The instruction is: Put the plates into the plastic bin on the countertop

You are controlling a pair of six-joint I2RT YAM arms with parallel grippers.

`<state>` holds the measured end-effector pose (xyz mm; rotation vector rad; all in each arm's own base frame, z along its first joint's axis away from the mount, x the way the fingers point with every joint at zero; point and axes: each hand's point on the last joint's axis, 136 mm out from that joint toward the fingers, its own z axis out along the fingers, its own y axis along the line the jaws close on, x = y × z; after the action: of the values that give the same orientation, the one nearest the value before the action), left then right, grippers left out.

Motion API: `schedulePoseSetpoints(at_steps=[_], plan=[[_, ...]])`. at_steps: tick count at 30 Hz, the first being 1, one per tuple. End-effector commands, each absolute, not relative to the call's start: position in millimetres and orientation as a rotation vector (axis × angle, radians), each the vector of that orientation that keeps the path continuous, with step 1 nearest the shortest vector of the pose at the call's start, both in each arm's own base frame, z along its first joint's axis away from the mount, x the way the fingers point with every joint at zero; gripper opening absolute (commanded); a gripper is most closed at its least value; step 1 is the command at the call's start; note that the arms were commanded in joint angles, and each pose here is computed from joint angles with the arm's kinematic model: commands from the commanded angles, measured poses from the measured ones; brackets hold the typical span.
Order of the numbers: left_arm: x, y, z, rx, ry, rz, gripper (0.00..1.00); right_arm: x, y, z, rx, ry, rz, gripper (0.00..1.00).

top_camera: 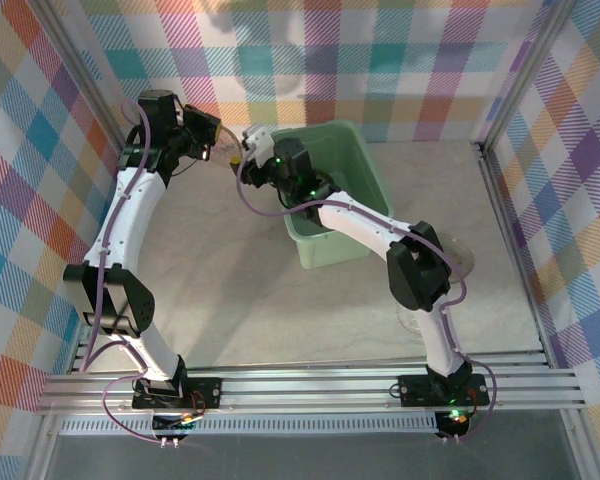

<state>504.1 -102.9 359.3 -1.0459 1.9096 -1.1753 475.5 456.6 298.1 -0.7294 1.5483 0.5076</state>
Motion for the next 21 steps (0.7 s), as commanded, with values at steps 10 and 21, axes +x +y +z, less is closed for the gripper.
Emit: schedulePoseSetpoints(at_steps=[10, 21], plan=[[495, -112, 399, -1.012, 1.843, -1.279, 0.00, 493, 460, 320, -0.573, 1.532, 0.514, 0.46], [500, -114, 394, -1.030, 1.854, -1.298, 0.00, 497, 464, 321, -0.560, 1.531, 0.520, 0.31]])
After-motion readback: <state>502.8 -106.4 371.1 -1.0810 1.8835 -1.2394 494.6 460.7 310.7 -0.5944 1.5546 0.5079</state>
